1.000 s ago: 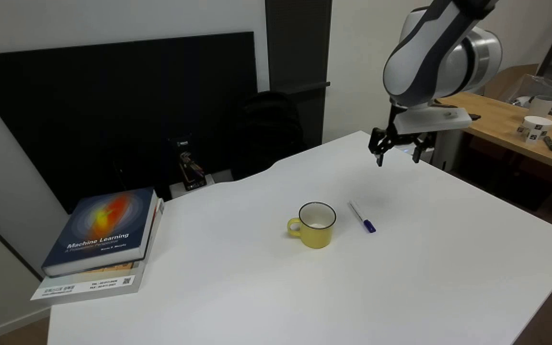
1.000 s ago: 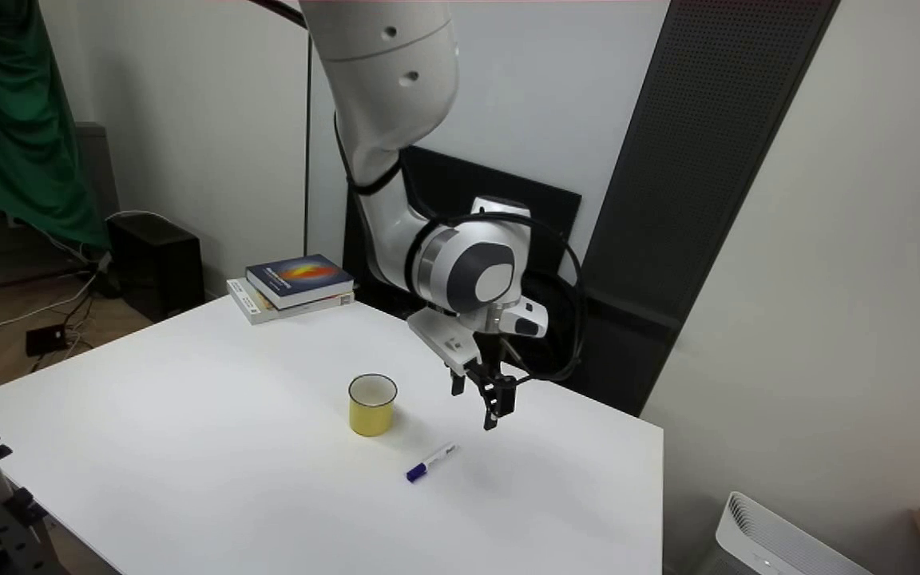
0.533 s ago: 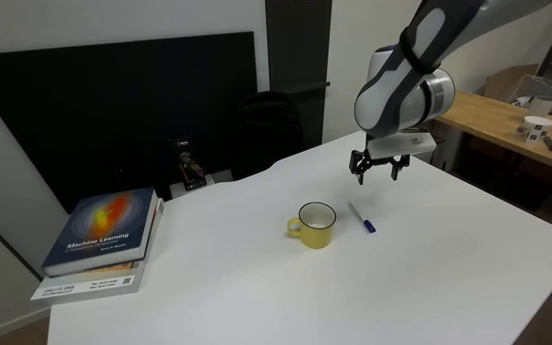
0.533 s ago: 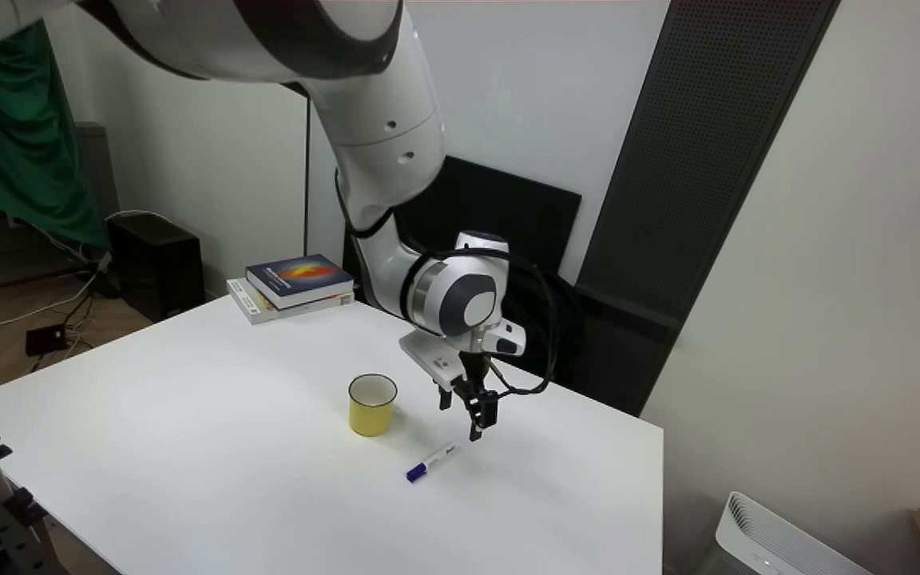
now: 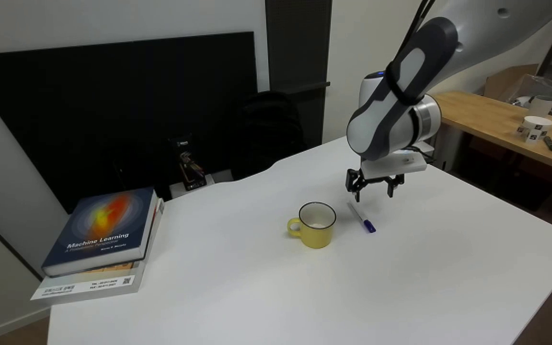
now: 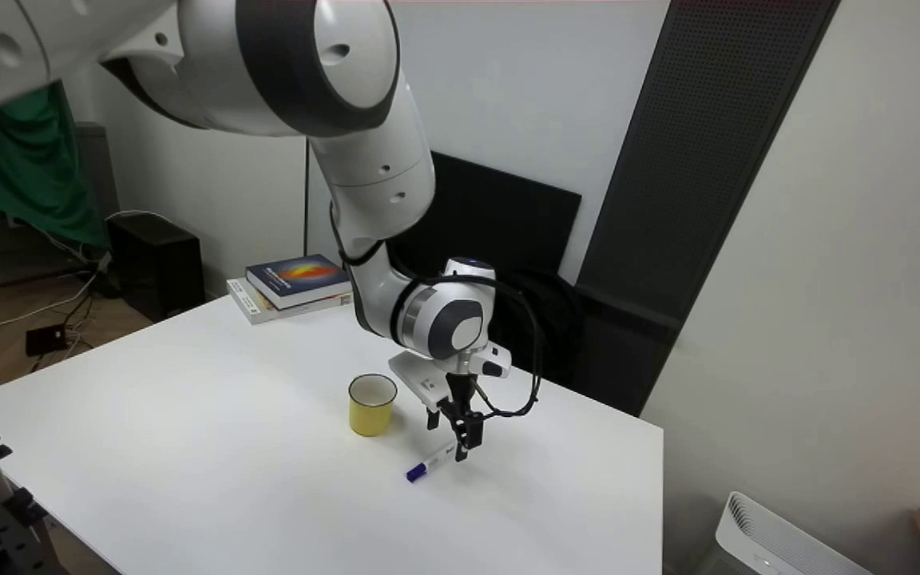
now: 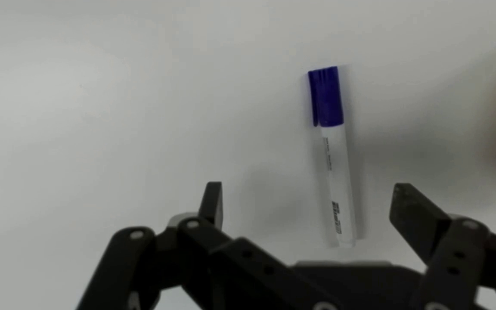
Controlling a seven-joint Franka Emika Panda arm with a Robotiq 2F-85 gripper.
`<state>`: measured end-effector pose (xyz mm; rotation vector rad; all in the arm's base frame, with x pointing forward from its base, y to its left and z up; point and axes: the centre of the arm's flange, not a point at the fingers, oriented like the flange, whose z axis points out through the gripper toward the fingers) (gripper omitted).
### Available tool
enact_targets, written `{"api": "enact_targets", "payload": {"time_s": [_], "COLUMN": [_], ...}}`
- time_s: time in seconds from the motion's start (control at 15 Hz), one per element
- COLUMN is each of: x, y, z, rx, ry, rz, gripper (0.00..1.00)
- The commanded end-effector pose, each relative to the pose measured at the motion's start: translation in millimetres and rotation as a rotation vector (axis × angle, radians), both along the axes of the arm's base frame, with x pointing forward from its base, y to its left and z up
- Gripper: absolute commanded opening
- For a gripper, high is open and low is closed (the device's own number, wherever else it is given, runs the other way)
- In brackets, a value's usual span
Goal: Place the pen inside the yellow mug
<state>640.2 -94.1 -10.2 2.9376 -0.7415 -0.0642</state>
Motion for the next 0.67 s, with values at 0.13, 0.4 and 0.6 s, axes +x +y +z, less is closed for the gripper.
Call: {"api": "enact_targets", "payload": {"time_s": [0.13, 0.4, 0.6], "x": [4, 4, 2], "y": [6, 10, 14], "z": [-17, -26, -35], "rx": [0.006, 0.013, 0.022], "ry": [-0.019, -0.044, -0.046], "rz": [-0.036, -0.024, 0.005], "gripper": [1.00, 1.00, 1.00]}}
